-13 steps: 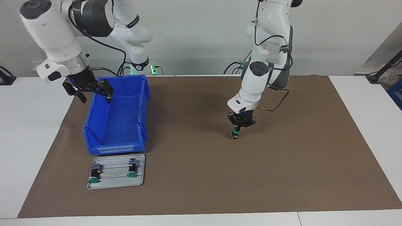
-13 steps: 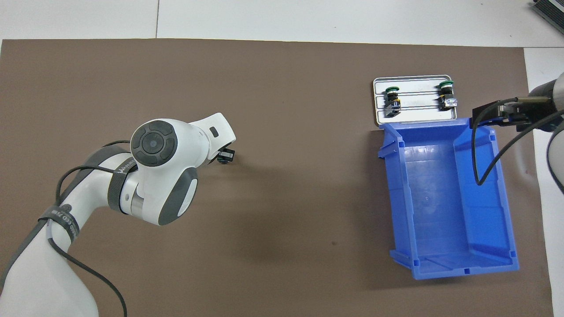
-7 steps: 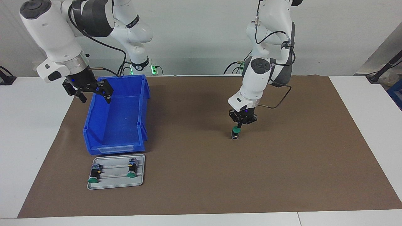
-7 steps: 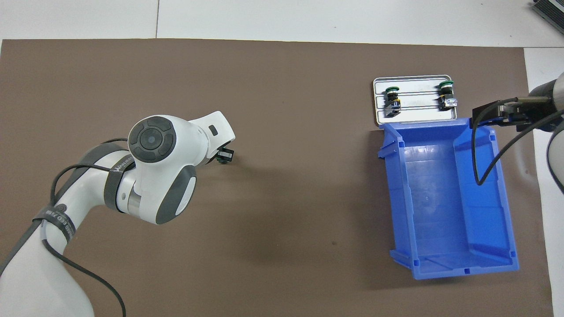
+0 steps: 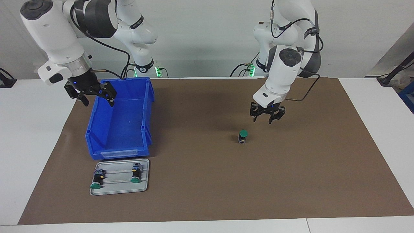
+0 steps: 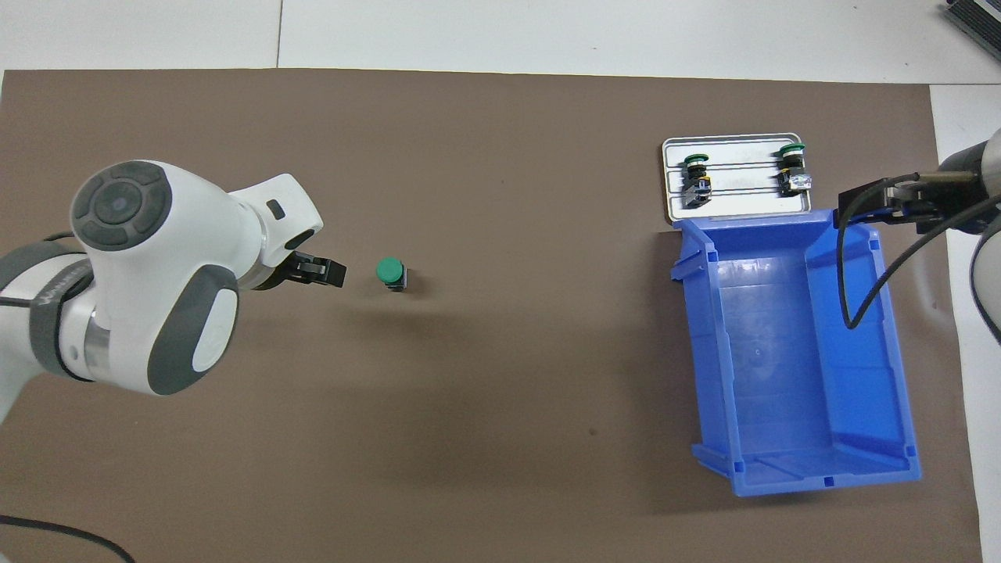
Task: Place and press button with both arms
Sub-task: 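Retract the left gripper away from the part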
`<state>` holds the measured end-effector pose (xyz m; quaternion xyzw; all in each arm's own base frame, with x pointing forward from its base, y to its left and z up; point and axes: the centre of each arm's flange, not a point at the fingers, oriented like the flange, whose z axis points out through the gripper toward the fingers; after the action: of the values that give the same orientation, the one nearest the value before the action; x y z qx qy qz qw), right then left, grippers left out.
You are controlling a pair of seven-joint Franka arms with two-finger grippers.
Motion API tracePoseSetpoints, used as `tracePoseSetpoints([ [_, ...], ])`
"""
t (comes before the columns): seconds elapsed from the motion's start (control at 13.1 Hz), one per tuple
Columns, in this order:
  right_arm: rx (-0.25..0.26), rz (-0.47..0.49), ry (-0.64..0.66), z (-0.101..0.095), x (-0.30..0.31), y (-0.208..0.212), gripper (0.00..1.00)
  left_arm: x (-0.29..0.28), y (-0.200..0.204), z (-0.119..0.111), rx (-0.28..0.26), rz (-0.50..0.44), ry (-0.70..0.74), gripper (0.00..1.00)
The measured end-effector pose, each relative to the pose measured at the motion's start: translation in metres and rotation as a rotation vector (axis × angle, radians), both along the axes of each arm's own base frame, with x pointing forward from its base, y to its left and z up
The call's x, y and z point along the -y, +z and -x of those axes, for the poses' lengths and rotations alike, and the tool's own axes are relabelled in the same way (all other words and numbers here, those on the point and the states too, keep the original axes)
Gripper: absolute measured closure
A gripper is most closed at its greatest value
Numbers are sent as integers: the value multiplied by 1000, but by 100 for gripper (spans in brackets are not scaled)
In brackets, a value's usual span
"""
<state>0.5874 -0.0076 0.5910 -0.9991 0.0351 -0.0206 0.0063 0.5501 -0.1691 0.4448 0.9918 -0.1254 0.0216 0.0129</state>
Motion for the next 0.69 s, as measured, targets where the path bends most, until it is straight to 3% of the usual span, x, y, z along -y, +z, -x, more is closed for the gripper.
tracePoseSetpoints([
  [0.3,0,0,0,0,0,0,0,-56,21,-10,17,5,79,0],
  [0.69,0,0,0,0,0,0,0,-141,88,-21,58,9,149,0],
])
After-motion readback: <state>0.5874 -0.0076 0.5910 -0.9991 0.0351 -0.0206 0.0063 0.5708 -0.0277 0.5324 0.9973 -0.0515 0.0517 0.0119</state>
